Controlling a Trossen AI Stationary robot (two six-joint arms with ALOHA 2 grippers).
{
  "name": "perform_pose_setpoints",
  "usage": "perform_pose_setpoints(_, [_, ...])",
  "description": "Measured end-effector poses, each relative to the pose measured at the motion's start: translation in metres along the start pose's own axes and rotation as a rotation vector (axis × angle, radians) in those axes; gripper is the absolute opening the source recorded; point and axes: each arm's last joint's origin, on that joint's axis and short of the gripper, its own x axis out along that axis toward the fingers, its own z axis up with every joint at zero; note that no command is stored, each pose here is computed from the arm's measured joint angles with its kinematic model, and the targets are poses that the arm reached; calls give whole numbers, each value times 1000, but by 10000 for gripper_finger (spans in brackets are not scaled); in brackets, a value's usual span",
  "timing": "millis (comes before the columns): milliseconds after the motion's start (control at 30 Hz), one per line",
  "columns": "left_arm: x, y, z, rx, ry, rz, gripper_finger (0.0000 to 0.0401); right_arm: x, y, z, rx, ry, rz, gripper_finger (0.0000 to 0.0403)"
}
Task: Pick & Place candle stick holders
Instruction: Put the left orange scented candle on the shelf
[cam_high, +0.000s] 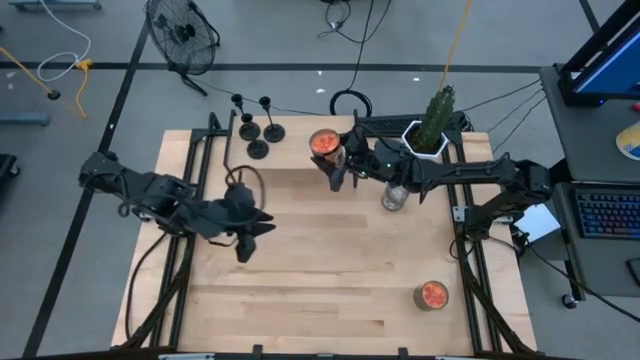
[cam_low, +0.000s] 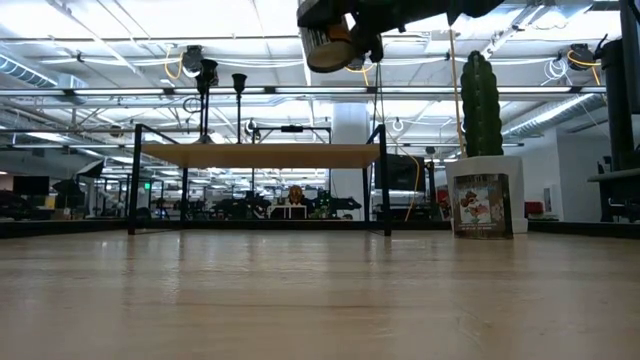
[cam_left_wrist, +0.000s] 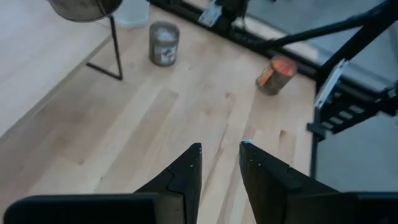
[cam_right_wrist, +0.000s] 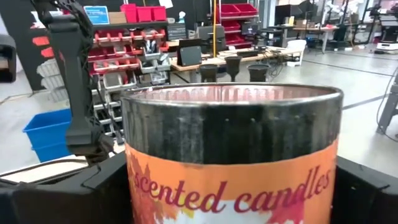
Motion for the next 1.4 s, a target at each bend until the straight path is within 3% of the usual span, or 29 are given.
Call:
perform_pose_setpoints(567, [-40,79,-64,-6,-158,-150,113,32,-21,-21,70,-120,-178,349])
perform_pose_setpoints(700, [-51,93,-72,-6,-186,-184,113,43,-24,-40,76,-95,-264,351])
perform_pose_setpoints(1033, [-58,108,-85,1,-196,-228,113,60,-28,-73,29,-79,-434,353])
perform_pose_setpoints(1400, [-60,110,-87,20,-186,-230,113,67,-41,-67,3,-25,-510,353])
